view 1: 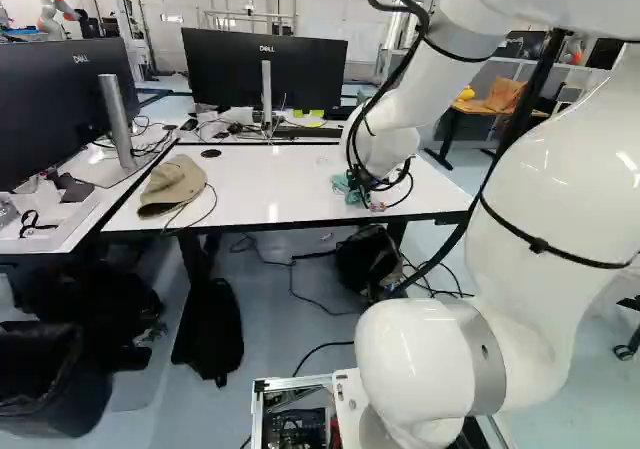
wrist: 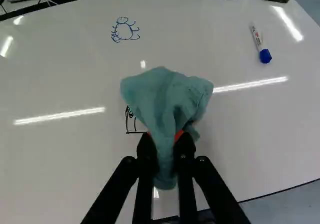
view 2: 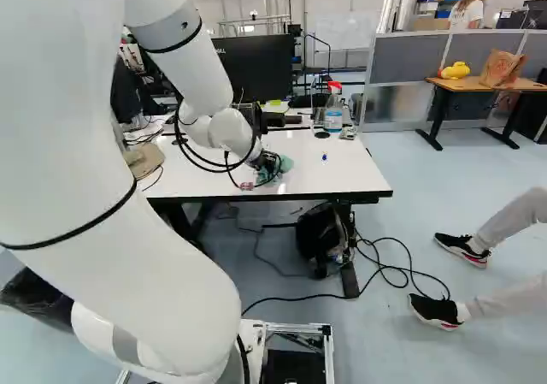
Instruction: Clean the table with the green towel
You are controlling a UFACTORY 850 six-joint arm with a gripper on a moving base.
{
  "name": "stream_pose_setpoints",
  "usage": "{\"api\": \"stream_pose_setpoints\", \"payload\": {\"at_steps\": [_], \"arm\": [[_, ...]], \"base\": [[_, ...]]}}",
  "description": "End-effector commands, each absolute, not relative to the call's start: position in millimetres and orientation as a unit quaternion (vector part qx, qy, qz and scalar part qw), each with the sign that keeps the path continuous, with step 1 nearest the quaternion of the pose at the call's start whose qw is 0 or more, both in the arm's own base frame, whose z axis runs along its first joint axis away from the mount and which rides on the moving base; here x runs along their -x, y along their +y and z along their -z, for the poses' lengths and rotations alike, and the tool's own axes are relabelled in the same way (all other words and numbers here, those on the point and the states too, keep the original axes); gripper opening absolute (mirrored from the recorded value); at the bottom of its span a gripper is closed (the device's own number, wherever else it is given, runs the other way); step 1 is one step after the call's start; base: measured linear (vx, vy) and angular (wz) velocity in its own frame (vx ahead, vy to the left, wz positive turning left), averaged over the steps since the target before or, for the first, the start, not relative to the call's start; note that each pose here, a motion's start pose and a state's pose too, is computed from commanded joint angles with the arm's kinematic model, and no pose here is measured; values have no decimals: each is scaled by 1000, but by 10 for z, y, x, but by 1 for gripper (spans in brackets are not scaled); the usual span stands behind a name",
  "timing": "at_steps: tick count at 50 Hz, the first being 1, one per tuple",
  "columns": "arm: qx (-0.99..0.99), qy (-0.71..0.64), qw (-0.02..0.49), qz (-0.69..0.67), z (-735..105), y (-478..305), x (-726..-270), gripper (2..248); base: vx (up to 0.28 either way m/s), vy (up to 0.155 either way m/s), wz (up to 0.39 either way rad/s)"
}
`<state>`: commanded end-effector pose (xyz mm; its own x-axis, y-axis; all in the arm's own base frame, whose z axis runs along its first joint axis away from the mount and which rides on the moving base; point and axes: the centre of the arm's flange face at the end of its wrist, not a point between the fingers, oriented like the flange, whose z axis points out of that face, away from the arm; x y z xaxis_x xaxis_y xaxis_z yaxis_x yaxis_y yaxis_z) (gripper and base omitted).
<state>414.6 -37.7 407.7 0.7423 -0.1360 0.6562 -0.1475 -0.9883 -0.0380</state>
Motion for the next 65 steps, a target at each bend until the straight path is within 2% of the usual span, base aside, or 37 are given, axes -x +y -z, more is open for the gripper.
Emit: {"api": "stream_pose_setpoints", "payload": {"at_steps": [31,65], "arm": [[-928,-118,24,-352,-4079,-813,-4435,50],[-925,-118,25,-361,-4065,-929,-5062,50]], "base": [[0,0,0],[0,0,0]]}}
